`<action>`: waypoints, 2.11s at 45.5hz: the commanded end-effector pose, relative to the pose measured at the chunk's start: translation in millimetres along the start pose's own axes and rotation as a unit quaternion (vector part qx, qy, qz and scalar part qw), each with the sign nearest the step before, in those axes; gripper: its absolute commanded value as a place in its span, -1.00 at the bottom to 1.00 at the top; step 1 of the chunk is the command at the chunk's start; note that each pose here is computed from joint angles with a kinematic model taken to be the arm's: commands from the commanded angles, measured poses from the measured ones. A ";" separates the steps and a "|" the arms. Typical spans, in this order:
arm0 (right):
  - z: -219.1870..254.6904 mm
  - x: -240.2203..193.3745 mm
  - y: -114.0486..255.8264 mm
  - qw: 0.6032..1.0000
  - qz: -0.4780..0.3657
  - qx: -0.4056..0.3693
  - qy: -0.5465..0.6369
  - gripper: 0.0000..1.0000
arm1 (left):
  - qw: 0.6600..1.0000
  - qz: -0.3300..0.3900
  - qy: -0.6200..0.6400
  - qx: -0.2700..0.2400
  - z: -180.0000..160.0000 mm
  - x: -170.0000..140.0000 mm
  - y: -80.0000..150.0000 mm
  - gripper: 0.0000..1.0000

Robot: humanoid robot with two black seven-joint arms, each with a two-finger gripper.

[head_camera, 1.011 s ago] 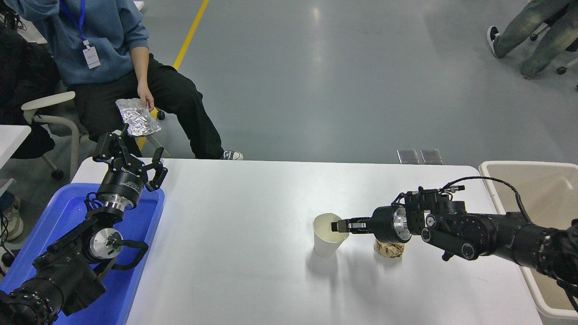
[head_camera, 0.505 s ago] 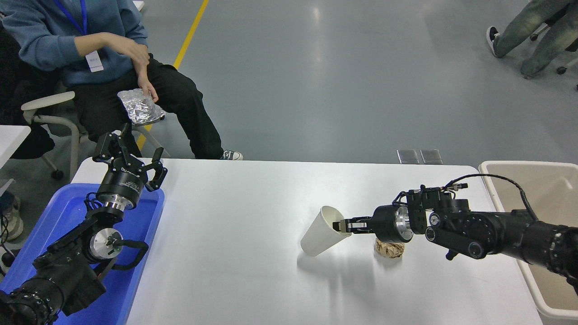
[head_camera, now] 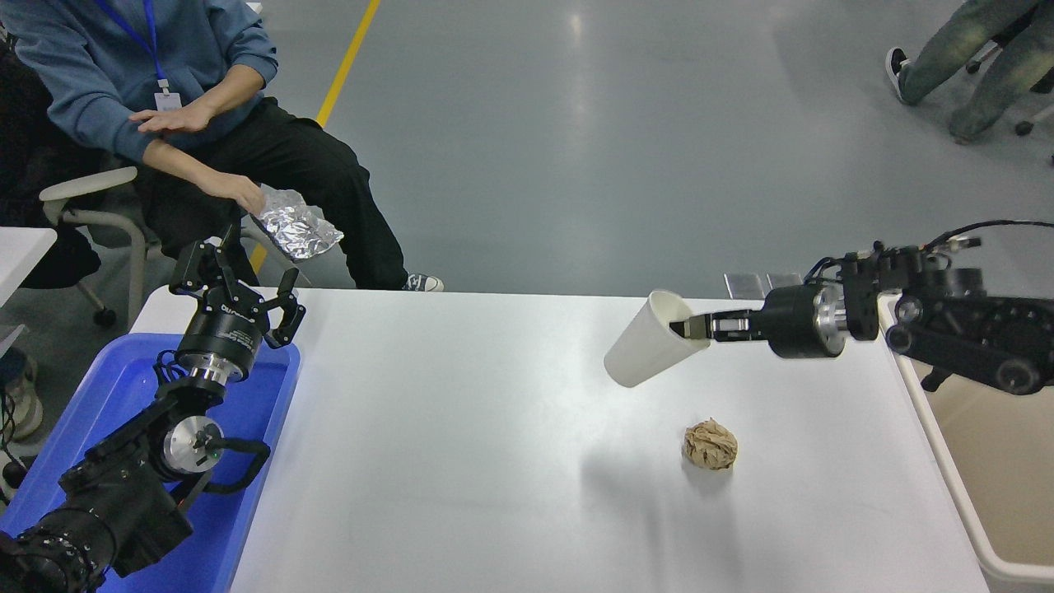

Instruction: Dispose of the paper cup in the dustbin

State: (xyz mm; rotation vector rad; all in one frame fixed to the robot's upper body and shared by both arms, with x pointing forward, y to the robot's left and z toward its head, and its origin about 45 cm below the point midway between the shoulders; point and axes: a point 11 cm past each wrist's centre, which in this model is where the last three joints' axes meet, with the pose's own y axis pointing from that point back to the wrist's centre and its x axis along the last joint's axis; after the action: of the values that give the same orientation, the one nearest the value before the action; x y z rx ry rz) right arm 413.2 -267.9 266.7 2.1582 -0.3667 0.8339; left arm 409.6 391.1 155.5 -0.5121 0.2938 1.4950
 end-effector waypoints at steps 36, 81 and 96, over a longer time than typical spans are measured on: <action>179.4 30.6 292.4 0.838 0.384 -0.178 -0.344 -1.00 | 1.000 0.000 0.000 0.000 0.0 0.0 0.0 1.00; 281.8 -219.3 218.5 0.328 0.509 -0.391 -0.694 -1.00 | 1.000 0.001 0.000 0.000 0.0 0.1 0.0 1.00; 276.1 -250.1 195.6 0.302 0.494 -0.403 -0.709 -1.00 | 1.000 0.001 0.000 0.000 0.0 0.1 0.0 1.00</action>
State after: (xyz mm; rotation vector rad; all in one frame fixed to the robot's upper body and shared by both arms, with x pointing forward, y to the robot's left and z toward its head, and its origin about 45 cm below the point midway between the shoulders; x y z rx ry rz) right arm 265.1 -621.5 101.2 0.8004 -2.4516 -0.9624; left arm 409.7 391.2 155.5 -0.5112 0.2934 1.4962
